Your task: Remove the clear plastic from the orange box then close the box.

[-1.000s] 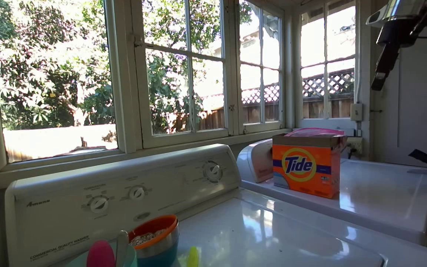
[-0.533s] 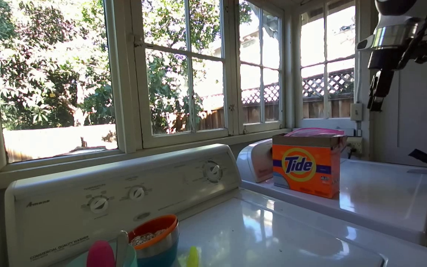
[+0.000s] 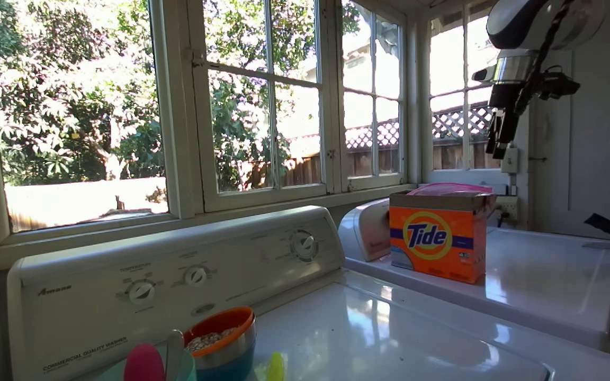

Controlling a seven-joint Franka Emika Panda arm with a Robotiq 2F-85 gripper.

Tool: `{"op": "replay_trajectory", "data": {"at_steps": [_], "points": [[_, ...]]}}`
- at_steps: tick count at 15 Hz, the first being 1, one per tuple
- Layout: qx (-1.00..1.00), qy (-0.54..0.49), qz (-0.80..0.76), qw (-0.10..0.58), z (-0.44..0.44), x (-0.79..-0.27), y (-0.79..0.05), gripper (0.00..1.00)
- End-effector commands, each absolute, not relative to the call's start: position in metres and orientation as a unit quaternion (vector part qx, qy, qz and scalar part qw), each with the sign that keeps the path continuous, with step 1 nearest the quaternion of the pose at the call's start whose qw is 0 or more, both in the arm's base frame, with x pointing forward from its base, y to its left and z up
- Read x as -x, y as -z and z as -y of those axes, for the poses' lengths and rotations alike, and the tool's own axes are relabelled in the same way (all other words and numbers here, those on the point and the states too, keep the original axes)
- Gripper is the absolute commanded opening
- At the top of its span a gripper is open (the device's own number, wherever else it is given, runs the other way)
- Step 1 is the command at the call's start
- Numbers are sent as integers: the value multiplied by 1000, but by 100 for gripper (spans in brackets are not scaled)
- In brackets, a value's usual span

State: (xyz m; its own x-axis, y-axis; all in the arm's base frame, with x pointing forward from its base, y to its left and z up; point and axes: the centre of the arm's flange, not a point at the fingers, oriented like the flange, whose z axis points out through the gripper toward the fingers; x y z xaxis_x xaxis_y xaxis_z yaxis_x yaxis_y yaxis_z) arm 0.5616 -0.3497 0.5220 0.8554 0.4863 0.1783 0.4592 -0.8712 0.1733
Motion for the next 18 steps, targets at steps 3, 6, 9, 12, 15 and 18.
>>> {"op": "replay_trajectory", "data": {"at_steps": [3,6,9,12,15,18], "points": [[-958,-106,-258,61,354,-574,-517,100],[-959,-88,-262,63,356,-603,-504,100],[-960,-82,-260,63,355,-625,-491,100],[-966,-79,-242,51,350,-644,-479,100],[-970,-64,-231,36,343,-654,-469,100],[-975,-50,-213,24,338,-658,-461,100]]}}
